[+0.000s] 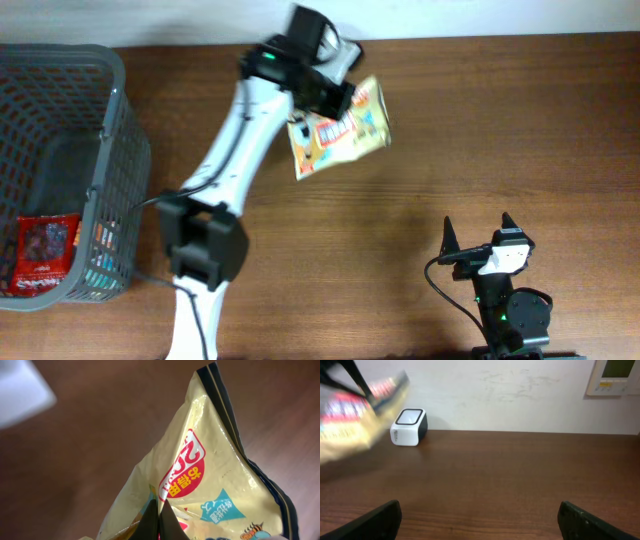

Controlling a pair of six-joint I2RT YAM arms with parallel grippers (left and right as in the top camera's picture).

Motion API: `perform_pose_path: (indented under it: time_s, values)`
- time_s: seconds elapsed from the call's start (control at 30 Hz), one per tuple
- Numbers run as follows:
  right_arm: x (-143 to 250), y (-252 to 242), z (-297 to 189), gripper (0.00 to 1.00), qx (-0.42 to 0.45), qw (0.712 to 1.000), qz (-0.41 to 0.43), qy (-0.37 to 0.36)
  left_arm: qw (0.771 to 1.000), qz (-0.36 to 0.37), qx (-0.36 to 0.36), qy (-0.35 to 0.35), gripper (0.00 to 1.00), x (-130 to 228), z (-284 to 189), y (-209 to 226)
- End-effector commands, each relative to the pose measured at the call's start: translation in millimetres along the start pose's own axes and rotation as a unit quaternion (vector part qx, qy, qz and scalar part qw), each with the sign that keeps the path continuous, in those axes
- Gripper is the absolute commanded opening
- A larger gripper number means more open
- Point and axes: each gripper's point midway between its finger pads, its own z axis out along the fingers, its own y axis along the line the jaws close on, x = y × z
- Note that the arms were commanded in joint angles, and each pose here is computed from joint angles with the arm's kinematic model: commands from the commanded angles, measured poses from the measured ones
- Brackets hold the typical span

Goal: Scan the item barcode
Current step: 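Lift the yellow snack bag out and drop it on the table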

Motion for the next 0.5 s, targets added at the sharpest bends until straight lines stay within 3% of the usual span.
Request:
perform_pose_path:
  time_s: [0.0,0.1,0.13,0.17,0.2,0.3,0.33,0.4,0.47]
  values:
    - [3.1,-1.2,0.2,0.98,0.005,1.000,0.005,0.002,0.998,0.043,0.025,0.049,0.00,22.7,57.2,-32.3]
    - [3.1,-1.2,0.2,0.98,0.005,1.000,0.005,0.002,0.994,0.061,0.039,0.076,0.00,39.5,90.3,-55.1]
    - [3.1,-1.2,0.2,0.98,0.005,1.000,0.005,0.002,0.994,0.072,0.043,0.065,0.12,34.5,93.5,-64.2]
    - [3.1,-1.3,0.2,0.99,0.005,1.000,0.005,0.002,0.994,0.081,0.046,0.055,0.52,30.1,95.4,-70.7]
    - [3.1,-1.2,0.2,0.99,0.005,1.000,0.005,0.002,0.994,0.091,0.048,0.040,0.82,22.5,96.8,-76.7]
    - [3.1,-1.2,0.2,0.98,0.005,1.000,0.005,0.002,0.994,0.098,0.043,-0.018,0.98,-18.7,65.5,-77.1]
    - [3.1,-1.2,0.2,0.98,0.005,1.000,0.005,0.002,0.995,0.087,0.039,-0.034,0.98,-32.4,46.9,-74.3]
    - [3.1,-1.2,0.2,0.98,0.005,1.000,0.005,0.002,0.995,0.066,0.022,-0.076,0.98,-61.6,-27.6,-62.9]
    - [3.1,-1.3,0.2,0.98,0.005,1.000,0.005,0.002,0.993,0.040,-0.007,-0.111,0.99,-63.1,-117.1,-41.8]
